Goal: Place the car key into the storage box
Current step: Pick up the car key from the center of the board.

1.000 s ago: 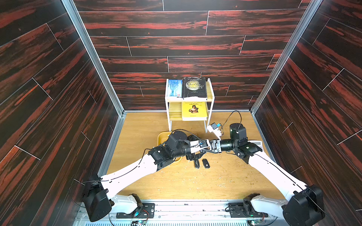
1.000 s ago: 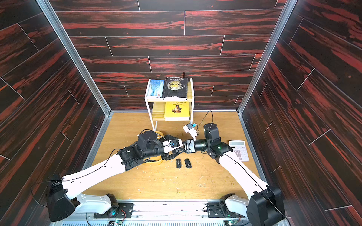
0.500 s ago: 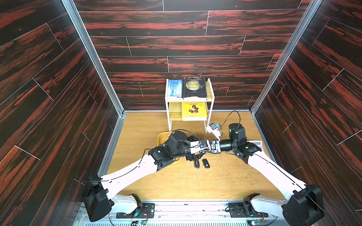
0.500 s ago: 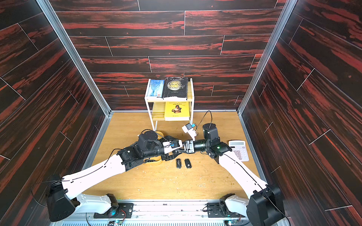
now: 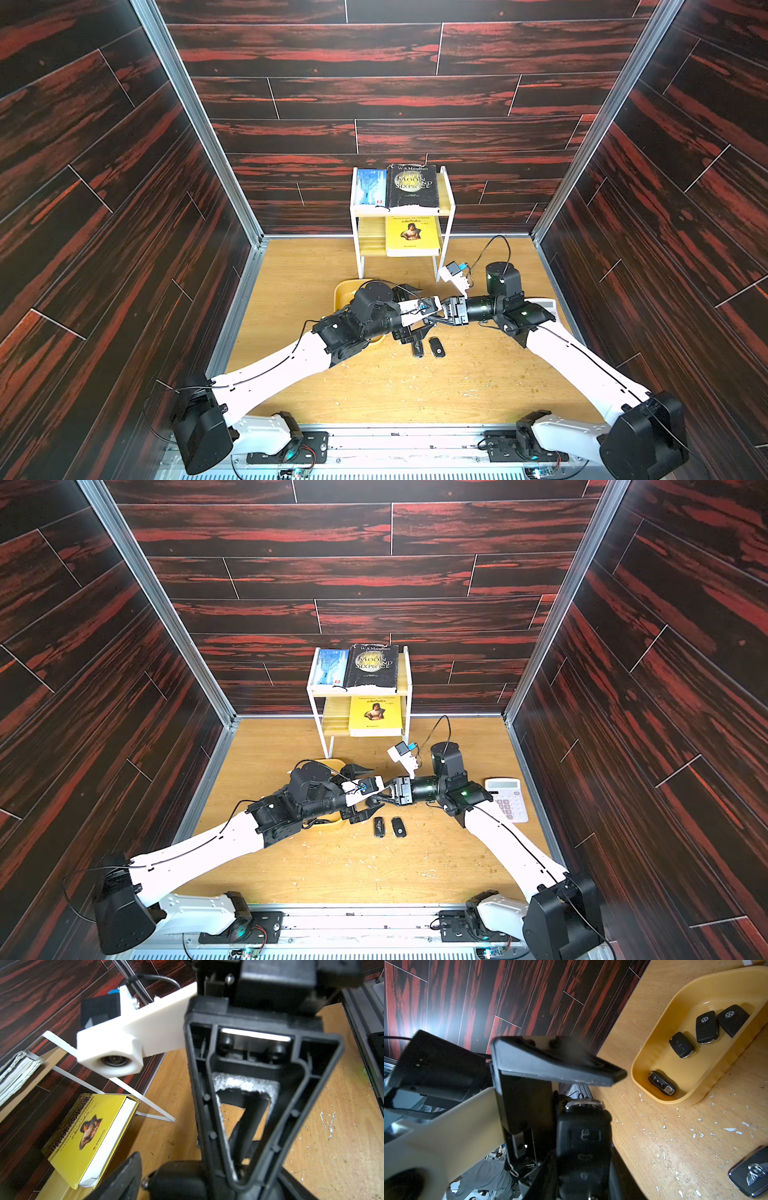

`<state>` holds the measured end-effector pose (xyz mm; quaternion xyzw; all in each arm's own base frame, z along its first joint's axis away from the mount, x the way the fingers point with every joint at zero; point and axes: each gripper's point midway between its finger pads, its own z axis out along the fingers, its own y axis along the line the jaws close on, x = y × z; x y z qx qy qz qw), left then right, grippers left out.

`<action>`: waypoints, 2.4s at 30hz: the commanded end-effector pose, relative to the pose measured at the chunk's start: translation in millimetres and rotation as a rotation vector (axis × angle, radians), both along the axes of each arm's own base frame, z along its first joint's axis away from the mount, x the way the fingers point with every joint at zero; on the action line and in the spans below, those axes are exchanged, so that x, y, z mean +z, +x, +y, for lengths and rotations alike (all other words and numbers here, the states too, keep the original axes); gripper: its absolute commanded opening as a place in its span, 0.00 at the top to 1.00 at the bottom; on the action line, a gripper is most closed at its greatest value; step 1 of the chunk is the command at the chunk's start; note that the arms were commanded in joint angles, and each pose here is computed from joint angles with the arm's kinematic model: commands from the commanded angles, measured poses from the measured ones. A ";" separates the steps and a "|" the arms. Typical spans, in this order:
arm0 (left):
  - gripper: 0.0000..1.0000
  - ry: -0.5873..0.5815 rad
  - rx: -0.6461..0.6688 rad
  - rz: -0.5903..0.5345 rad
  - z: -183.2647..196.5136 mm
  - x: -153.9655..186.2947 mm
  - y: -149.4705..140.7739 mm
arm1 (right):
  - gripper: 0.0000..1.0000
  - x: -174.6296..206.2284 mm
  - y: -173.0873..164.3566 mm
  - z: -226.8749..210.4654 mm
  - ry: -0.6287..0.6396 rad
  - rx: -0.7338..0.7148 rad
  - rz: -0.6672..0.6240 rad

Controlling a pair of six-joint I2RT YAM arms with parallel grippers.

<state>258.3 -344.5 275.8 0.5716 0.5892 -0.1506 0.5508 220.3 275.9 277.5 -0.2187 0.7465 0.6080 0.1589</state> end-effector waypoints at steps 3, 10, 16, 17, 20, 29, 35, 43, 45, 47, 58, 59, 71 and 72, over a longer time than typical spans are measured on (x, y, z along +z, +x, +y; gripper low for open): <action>0.11 -0.041 0.001 -0.037 5.9 18.6 -4.6 | 0.75 9.8 -1.4 -0.6 0.012 0.002 -0.025; 0.13 -0.037 -0.002 -0.042 7.7 19.0 -6.3 | 0.75 10.0 0.1 -0.3 0.011 -0.002 -0.027; 0.13 -0.033 -0.006 -0.040 8.5 18.5 -7.9 | 0.75 12.4 1.2 0.2 0.014 -0.002 -0.031; 0.13 -0.031 -0.010 -0.037 8.2 17.7 -8.4 | 0.75 12.3 1.2 0.2 0.013 -0.003 -0.030; 0.14 -0.026 -0.016 -0.027 7.8 15.4 -9.6 | 0.75 13.3 1.2 0.3 0.014 -0.001 -0.030; 0.15 -0.003 -0.027 -0.014 9.2 7.8 -12.8 | 0.75 13.0 1.8 0.6 0.012 0.000 -0.030; 0.16 0.002 -0.036 -0.007 7.7 5.7 -13.6 | 0.75 12.3 2.4 0.9 0.010 0.001 -0.027; 0.15 0.000 -0.044 -0.005 5.4 6.9 -13.4 | 0.74 9.1 2.7 1.1 0.005 0.001 -0.022; 0.20 -0.002 -0.048 -0.001 4.5 7.2 -13.7 | 0.75 8.8 2.8 1.1 0.005 0.001 -0.021; 0.25 0.004 -0.055 0.007 3.5 6.4 -14.5 | 0.75 9.7 2.7 1.1 0.006 0.001 -0.022; 0.51 0.019 -0.066 0.017 3.2 5.3 -16.4 | 0.74 7.4 3.3 1.3 0.004 0.000 -0.016; 0.53 0.019 -0.068 0.020 3.0 5.7 -16.7 | 0.74 8.0 3.1 1.2 0.004 0.000 -0.018; 0.54 0.019 -0.067 0.031 3.7 4.6 -17.7 | 0.02 10.4 4.3 0.4 0.003 -0.014 -0.035; 0.53 0.021 -0.066 0.034 3.7 3.5 -17.6 | 0.01 10.1 5.0 0.5 0.002 -0.016 -0.037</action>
